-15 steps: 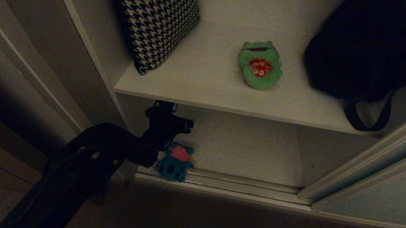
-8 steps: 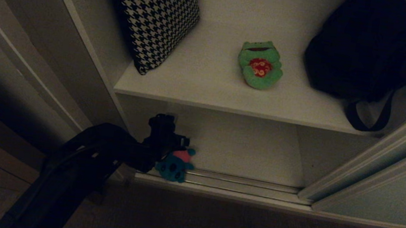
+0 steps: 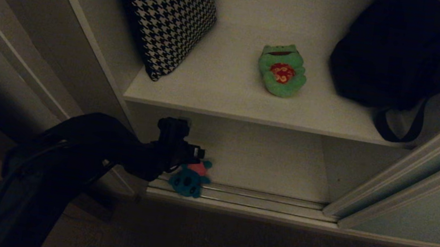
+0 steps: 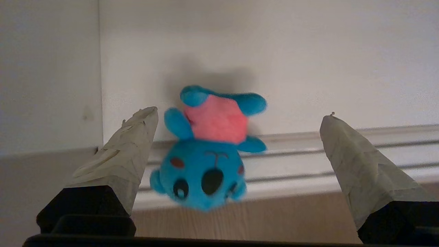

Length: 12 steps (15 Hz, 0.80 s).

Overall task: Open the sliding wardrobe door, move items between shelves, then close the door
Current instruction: Place the blue doll on the lower shelf, then place the green doll on the lower shelf

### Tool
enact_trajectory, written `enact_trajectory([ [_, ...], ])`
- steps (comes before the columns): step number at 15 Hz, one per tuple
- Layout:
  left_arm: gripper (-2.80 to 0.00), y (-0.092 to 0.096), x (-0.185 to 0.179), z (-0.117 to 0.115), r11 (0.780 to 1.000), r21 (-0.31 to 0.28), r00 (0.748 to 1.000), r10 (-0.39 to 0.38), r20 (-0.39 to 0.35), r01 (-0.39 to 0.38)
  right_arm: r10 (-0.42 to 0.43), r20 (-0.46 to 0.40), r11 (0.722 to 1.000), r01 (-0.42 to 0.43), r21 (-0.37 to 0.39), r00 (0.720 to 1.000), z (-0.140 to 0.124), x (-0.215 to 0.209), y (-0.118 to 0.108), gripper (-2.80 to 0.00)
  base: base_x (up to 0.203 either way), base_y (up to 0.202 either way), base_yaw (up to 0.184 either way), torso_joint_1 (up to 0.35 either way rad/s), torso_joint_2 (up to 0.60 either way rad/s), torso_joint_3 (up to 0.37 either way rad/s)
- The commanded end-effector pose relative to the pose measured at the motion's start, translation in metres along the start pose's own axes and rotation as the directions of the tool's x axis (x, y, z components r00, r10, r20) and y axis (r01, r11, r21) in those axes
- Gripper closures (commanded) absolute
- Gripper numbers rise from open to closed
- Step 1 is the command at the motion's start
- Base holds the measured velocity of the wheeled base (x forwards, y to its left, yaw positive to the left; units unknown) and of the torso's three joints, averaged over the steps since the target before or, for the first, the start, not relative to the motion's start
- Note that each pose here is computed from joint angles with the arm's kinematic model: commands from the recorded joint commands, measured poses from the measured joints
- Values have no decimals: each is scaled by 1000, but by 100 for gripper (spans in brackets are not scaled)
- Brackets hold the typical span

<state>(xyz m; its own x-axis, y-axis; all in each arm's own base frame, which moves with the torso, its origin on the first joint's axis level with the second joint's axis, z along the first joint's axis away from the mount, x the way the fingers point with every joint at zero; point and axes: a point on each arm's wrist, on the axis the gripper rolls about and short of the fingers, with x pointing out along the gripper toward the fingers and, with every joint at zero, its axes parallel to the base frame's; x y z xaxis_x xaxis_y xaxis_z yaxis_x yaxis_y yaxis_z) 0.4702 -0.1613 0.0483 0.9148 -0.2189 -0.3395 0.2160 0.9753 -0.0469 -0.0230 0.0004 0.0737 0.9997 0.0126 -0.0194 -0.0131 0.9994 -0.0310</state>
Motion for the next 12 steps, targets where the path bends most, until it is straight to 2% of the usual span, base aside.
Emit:
enact_trajectory([
  [1, -280, -3, -30, 25, 1000, -9, 999, -8, 31, 9, 0, 1, 1000, 0, -1, 1000, 0, 0, 0, 0, 0, 0, 0, 0, 0, 0],
  [3, -280, -3, -40, 18, 1000, -14, 1000, -8, -10, 7, 0, 0, 1000, 0, 0, 1000, 0, 0, 0, 0, 0, 0, 0, 0, 0, 0],
  [4, 0, -3, -44, 10, 1000, -12, 999, -7, -41, 6, 1, 0, 1000, -1, -1, 1000, 0, 0, 0, 0, 0, 0, 0, 0, 0, 0],
  [7, 0, -4, -70, 15, 1000, -16, 998, -7, -60, 6, 0, 0, 1000, 0, -1, 1000, 0, 0, 0, 0, 0, 0, 0, 0, 0, 0],
  [10, 0, -2, -113, 44, 1000, -23, 1000, -18, -6, 17, 1, 1, 1000, -1, -1, 1000, 0, 0, 0, 0, 0, 0, 0, 0, 0, 0],
  [12, 0, 1, -152, 56, 999, -24, 1000, -22, 5, 22, 0, 1, 1000, 0, 1, 1000, 0, 0, 0, 0, 0, 0, 0, 0, 0, 0],
])
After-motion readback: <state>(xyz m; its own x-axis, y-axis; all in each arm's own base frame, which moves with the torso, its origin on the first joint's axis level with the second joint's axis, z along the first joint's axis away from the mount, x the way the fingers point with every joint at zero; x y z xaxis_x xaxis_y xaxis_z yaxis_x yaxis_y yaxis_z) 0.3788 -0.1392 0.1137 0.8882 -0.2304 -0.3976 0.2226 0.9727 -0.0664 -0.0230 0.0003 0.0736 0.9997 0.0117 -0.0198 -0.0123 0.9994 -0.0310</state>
